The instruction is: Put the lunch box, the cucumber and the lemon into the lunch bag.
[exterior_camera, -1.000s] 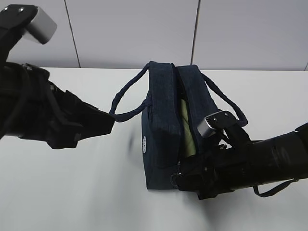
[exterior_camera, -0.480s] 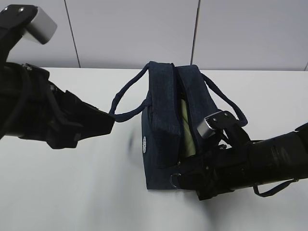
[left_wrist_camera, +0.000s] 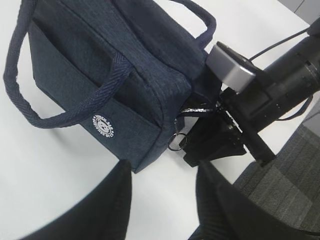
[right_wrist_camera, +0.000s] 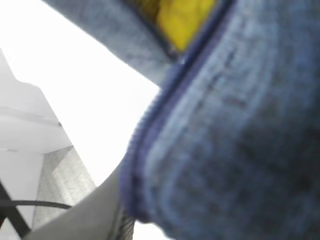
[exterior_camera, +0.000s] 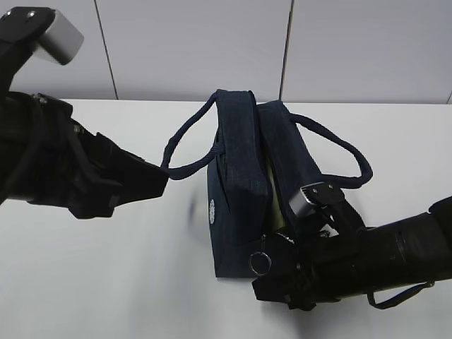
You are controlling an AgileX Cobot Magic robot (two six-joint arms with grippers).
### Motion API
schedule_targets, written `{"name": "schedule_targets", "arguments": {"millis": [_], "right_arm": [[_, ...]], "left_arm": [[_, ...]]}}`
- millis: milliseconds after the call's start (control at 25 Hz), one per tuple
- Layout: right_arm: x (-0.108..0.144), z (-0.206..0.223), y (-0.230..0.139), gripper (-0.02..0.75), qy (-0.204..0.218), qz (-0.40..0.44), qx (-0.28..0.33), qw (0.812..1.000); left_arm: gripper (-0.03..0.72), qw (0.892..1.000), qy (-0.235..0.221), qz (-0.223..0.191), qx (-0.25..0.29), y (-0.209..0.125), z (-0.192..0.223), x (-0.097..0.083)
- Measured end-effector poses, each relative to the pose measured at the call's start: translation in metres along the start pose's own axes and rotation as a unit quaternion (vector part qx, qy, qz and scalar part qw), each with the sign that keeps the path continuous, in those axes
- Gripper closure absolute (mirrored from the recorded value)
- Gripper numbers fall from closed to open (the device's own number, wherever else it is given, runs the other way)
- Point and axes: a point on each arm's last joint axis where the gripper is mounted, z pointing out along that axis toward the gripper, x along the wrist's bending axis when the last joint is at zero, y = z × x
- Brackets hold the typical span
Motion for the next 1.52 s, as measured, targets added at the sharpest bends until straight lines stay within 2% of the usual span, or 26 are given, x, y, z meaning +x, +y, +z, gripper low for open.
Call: {"name": "schedule_targets", "arguments": {"millis": [720, 1080, 1240, 1520], "right_arm": [[0.002, 0.0, -0.002, 0.525, 0.008, 0.009, -0.001, 1.0], [0.018, -0.034, 0.023, 0.525, -0.052, -0.045, -0.057, 0.996], [0.03, -0.05, 0.029, 0.525, -0.057, -0.055, -0.082, 0.993], [0.037, -0.068, -0.005, 0.524, -0.097, -0.036, -0.07, 0.992]], "left_arm": [[0.398, 1.0, -0.001, 0.0, 0.003, -0.001, 0.0, 0.0], [0.399, 1.0, -0.001, 0.0, 0.003, -0.001, 0.0, 0.0], [0.399, 1.0, -0.001, 0.0, 0.003, -0.001, 0.0, 0.0], [0.399, 1.0, -0.001, 0.001, 0.004, -0.001, 0.0, 0.0]]}}
